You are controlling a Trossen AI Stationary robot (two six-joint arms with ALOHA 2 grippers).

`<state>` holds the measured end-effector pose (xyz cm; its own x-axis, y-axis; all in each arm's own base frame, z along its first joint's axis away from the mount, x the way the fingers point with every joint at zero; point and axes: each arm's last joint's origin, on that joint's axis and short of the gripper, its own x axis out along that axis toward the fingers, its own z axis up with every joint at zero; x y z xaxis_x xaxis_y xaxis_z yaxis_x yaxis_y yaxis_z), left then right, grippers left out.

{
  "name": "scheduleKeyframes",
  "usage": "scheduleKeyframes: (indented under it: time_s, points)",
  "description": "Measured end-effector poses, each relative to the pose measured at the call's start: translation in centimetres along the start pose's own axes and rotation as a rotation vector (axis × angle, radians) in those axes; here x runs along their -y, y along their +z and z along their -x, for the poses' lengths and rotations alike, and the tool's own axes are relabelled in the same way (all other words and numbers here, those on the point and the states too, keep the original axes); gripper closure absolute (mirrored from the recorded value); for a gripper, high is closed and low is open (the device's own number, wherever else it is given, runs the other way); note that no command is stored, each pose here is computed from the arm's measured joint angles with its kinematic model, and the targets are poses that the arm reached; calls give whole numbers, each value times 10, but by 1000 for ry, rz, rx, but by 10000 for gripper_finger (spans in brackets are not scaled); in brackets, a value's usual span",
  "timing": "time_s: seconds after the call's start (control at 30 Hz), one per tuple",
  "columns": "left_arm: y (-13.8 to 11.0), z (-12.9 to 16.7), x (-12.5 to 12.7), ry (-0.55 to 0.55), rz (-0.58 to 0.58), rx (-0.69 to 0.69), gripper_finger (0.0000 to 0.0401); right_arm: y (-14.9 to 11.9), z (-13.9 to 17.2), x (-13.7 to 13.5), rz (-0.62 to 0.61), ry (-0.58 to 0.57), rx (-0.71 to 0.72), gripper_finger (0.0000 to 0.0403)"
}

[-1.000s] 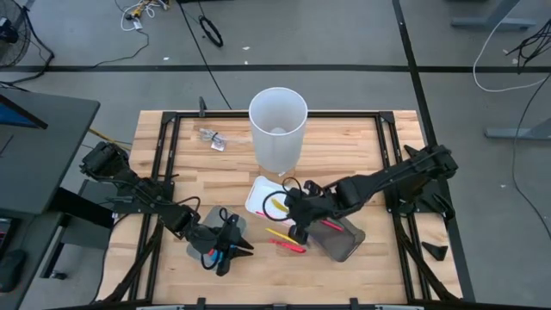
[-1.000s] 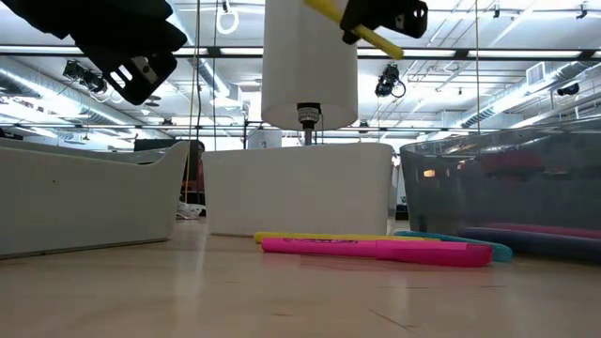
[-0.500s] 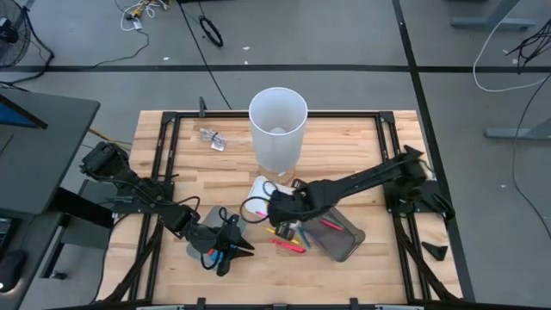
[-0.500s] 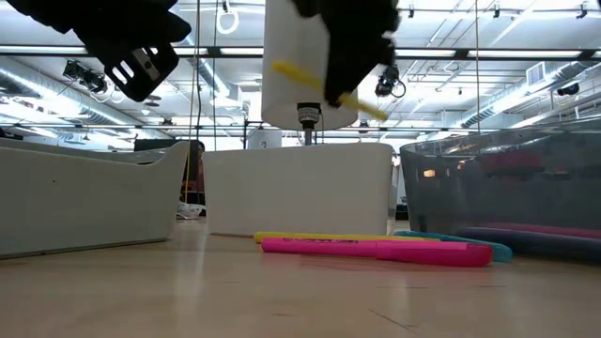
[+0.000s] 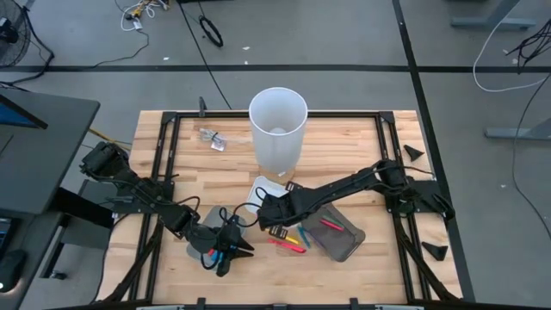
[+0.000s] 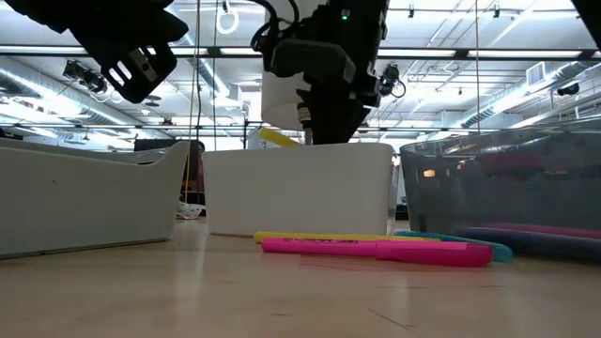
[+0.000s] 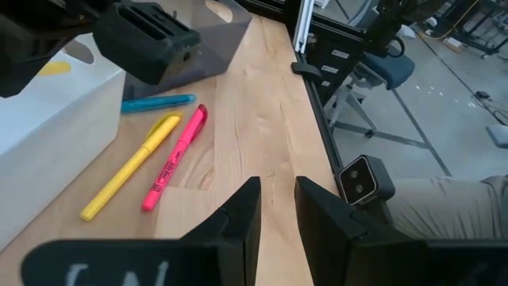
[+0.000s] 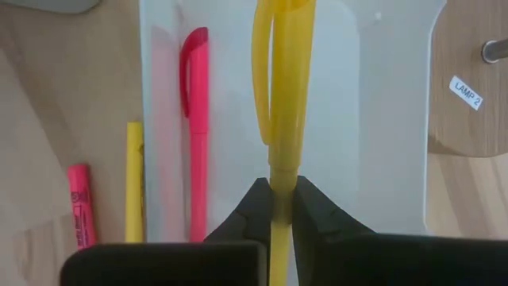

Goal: Pick & Place Markers
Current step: Put the bottom yellow marker pen in the white bin, then put the pink marker pen in the white bin

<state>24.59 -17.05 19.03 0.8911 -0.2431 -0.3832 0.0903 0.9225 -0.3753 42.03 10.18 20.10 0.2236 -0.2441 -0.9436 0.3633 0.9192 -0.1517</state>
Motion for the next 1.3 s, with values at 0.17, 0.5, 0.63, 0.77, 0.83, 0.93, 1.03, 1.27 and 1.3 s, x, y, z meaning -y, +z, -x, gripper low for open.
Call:
scheduleKeyframes:
  time_s: [0.17,0.5,0.63,0.77,0.83,0.93,1.03,1.27,1.3]
  points:
    - [0,0,0,0,0,0,318,0,0,1,1,0,0,366]
    - [0,0,0,0,0,0,318,3,-2,5,30,-4,-2,311]
    - [0,0,0,0,-3,-1,318,3,-1,5,62,-5,0,291]
    - [1,0,1,-5,-57,8,311,1,9,6,99,-3,11,268]
    - [2,0,2,-8,-82,16,298,-2,17,6,113,-53,39,261]
    - [9,-1,5,0,-120,33,269,-9,38,2,130,-125,122,257]
    - [17,-3,7,26,-162,15,235,-21,56,-10,164,-158,194,259]
    - [43,-5,8,170,-213,-111,194,-69,91,-48,198,-273,362,270]
    - [48,-5,8,184,-218,-127,193,-77,95,-54,210,-283,384,272]
